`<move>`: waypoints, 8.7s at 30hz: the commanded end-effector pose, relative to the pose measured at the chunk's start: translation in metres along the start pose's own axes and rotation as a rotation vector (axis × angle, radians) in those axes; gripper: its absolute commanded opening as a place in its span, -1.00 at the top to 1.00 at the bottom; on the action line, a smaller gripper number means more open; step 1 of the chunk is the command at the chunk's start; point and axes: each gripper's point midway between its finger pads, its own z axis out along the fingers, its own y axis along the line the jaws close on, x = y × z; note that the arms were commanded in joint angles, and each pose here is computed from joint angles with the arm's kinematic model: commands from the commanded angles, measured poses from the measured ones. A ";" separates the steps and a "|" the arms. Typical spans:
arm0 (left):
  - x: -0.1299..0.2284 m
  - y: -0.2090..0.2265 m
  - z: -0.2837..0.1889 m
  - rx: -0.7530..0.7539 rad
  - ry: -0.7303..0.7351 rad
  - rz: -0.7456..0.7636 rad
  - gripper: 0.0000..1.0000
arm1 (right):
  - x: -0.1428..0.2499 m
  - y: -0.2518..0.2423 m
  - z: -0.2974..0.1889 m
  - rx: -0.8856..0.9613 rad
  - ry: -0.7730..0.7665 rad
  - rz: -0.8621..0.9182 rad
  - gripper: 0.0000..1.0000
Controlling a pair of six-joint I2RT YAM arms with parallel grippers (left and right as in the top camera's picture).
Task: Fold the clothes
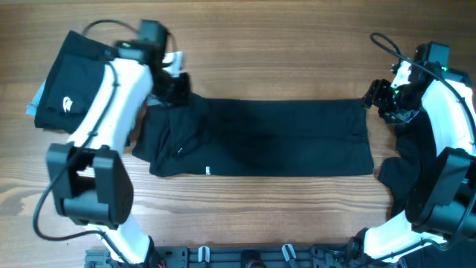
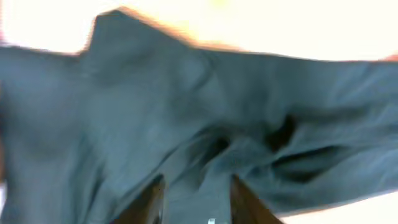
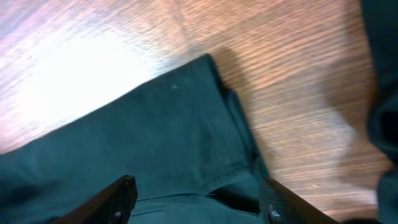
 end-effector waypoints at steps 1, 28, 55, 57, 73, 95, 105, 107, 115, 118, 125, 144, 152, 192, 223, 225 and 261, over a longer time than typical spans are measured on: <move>0.011 -0.009 0.036 -0.033 0.000 0.064 0.27 | 0.002 0.008 -0.005 -0.052 0.002 -0.018 -0.35; 0.040 0.000 0.012 -0.059 0.069 0.027 0.91 | 0.001 0.008 -0.005 -0.049 -0.004 -0.019 -0.32; 0.118 -0.075 0.056 0.051 0.327 0.094 0.92 | 0.011 0.053 -0.037 -0.283 -0.023 -0.134 -0.23; 0.112 -0.077 0.033 0.072 0.271 0.093 0.92 | 0.016 0.082 -0.066 -0.408 -0.078 -0.218 -0.24; 0.080 0.073 0.016 -0.028 0.068 -0.351 0.92 | 0.180 0.311 0.007 -0.638 0.201 -0.686 0.43; 0.122 0.063 0.082 0.078 0.149 -0.364 0.92 | 0.235 0.328 0.098 -0.660 0.417 -0.649 0.91; 0.115 0.063 0.083 0.084 0.121 -0.355 0.92 | 0.237 0.373 0.114 -0.695 0.267 -0.628 0.91; 0.115 0.063 0.083 0.084 0.121 -0.355 0.92 | 0.239 0.378 0.127 -0.703 0.270 -0.591 0.92; 0.113 0.063 0.083 0.086 0.111 -0.359 0.92 | 0.265 0.342 0.202 -0.540 0.430 -0.352 0.91; 0.115 0.058 0.081 0.106 0.129 -0.382 0.92 | 0.265 0.336 0.206 -0.512 0.433 -0.339 0.91; 0.160 0.041 0.060 0.154 0.323 -0.448 0.92 | 0.265 0.332 0.208 -0.489 0.434 -0.326 0.91; 0.115 0.102 0.019 -0.035 -0.035 -0.435 0.92 | 0.265 0.332 0.207 -0.491 0.437 -0.325 0.91; 0.131 0.078 0.059 0.089 0.074 -0.418 0.92 | 0.265 0.332 0.207 -0.491 0.437 -0.325 0.91; 0.141 0.029 0.079 0.141 0.100 -0.284 0.92 | 0.266 0.332 0.207 -0.491 0.437 -0.329 0.92; 0.144 0.050 0.086 0.080 0.117 -0.330 0.92 | 0.266 0.332 0.207 -0.493 0.440 -0.329 0.91; 0.159 0.042 0.086 0.078 0.179 -0.330 0.92 | 0.266 0.332 0.207 -0.493 0.440 -0.328 0.92; 0.160 0.039 0.077 0.140 0.162 -0.160 0.92 | 0.266 0.333 0.207 -0.495 0.442 -0.329 0.91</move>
